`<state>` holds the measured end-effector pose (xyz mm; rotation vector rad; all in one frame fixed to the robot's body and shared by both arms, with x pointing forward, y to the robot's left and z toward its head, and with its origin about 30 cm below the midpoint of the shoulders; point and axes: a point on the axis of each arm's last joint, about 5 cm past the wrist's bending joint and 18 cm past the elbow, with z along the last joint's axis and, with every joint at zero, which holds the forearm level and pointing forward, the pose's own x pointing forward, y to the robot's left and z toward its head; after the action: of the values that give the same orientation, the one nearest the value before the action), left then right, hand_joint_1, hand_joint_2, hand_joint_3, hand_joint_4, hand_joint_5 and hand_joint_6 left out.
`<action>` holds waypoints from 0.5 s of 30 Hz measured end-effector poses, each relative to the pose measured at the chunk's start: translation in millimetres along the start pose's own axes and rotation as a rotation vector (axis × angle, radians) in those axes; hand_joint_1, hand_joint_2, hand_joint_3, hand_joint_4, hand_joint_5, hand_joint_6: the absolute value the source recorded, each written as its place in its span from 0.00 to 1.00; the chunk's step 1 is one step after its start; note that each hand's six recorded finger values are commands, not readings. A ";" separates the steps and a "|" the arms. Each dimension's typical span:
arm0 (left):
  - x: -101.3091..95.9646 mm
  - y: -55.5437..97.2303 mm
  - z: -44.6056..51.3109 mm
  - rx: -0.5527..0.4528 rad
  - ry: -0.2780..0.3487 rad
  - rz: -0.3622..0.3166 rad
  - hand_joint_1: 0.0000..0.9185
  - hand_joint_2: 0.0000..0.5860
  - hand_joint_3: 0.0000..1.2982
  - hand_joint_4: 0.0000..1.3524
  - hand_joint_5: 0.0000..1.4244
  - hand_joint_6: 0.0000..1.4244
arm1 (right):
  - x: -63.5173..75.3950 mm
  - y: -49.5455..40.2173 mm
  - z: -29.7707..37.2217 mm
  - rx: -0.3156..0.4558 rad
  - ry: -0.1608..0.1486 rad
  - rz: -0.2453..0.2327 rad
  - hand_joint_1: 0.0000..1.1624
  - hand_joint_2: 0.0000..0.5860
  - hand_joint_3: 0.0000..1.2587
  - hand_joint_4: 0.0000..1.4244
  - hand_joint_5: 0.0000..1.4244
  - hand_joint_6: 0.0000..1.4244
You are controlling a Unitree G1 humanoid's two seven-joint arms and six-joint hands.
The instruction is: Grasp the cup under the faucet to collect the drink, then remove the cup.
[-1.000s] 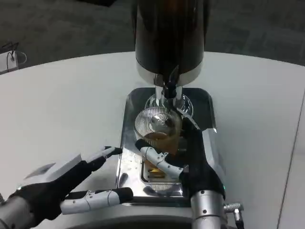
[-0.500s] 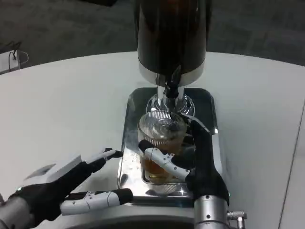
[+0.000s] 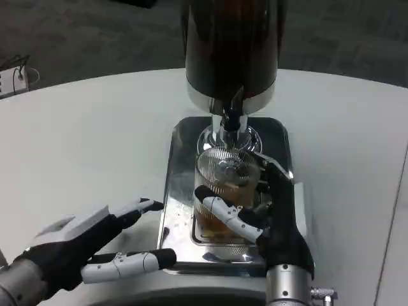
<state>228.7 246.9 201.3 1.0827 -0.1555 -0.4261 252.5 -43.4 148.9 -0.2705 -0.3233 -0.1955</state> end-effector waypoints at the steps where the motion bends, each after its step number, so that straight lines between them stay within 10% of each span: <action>1: 0.6 0.5 -0.2 0.001 -0.002 0.001 0.00 0.04 0.09 0.02 0.05 0.08 | -0.4 -0.9 -0.4 0.000 0.000 -0.003 0.77 0.49 0.60 0.66 0.75 0.86; 15: 8.8 0.7 -3.4 0.000 -0.008 -0.016 0.00 0.04 0.09 0.02 0.05 0.08 | -9.2 -24.6 -6.2 0.010 0.001 0.017 0.77 0.48 0.71 0.75 0.85 0.95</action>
<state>238.0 246.3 199.5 1.0830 -0.1535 -0.4448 240.0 -67.2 145.8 -0.2634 -0.3204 -0.1771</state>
